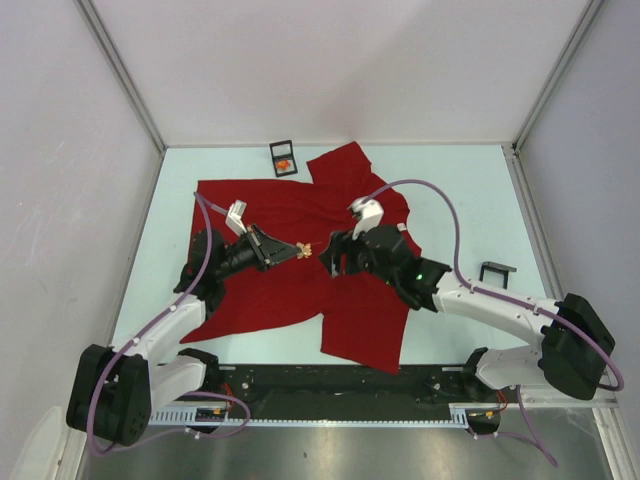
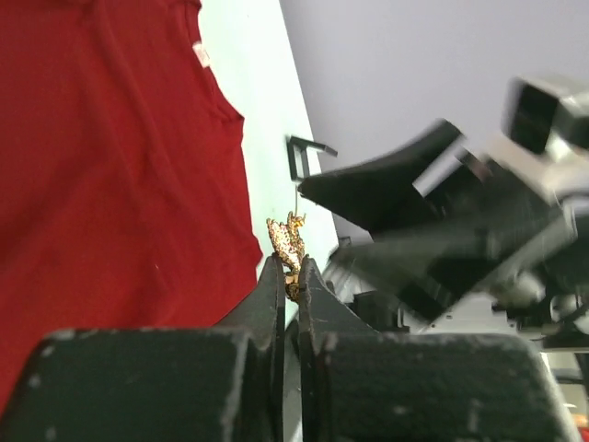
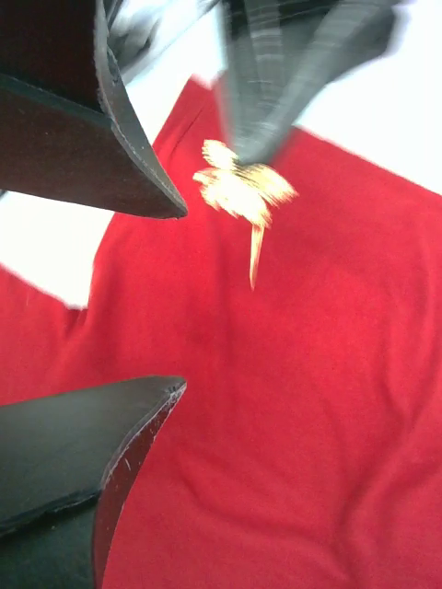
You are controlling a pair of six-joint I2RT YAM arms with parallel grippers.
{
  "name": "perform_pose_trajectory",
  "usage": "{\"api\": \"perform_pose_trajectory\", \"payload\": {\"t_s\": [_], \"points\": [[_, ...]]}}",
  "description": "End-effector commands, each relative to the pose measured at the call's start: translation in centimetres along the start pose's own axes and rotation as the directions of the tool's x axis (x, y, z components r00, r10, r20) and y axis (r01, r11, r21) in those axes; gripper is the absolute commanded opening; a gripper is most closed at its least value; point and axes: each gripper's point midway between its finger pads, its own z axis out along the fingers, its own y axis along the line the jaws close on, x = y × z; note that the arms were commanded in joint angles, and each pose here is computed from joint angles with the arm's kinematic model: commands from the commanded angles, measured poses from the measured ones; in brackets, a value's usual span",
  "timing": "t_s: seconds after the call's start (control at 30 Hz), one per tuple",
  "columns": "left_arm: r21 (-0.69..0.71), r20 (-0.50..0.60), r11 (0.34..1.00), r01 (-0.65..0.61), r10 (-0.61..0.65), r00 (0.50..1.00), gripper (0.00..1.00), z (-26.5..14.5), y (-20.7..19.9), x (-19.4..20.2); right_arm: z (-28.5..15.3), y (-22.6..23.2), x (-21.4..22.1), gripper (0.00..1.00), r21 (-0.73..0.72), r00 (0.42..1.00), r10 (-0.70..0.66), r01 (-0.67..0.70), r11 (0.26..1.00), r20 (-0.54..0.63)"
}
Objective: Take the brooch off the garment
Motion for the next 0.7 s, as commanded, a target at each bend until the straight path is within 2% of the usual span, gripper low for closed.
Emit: {"api": "perform_pose_trajectory", "payload": {"t_s": [0.0,0.03,0.17,0.27,0.47,0.6,0.67], "points": [[0.115,0.144,0.985,-0.131,0.114,0.983,0.00,-0.6,-1.8,-1.3,-0.7,3.3,-1.7,0.72,-0.153,0.835,0.546,-0.550,0.821,-0.071],[0.128,0.156,0.983,-0.133,0.112,0.981,0.00,-0.7,-1.9,-1.3,-0.7,3.6,-2.1,0.72,-0.165,0.803,0.591,-0.594,0.787,-0.073],[0.143,0.201,0.980,-0.141,0.111,0.973,0.00,-1.4,-1.9,-1.2,0.0,4.9,-4.1,0.72,-0.259,0.746,0.664,-0.651,0.713,-0.045],[0.138,0.223,0.979,-0.151,0.118,0.968,0.00,-1.7,-2.1,-1.4,0.8,5.6,-4.0,0.66,-0.289,0.718,0.693,-0.676,0.677,-0.057],[0.146,0.240,0.977,-0.157,0.119,0.963,0.00,-2.1,-2.5,-1.5,1.8,5.0,-3.4,0.56,-0.275,0.709,0.704,-0.685,0.675,-0.037],[0.152,0.234,0.977,-0.152,0.114,0.966,0.00,-2.1,-2.6,-1.2,2.0,5.1,-3.2,0.44,-0.284,0.699,0.714,-0.692,0.664,-0.037],[0.157,0.233,0.976,-0.148,0.109,0.966,0.01,-2.1,-2.6,-1.1,2.2,5.2,-3.3,0.41,-0.294,0.697,0.717,-0.693,0.658,-0.038]]}}
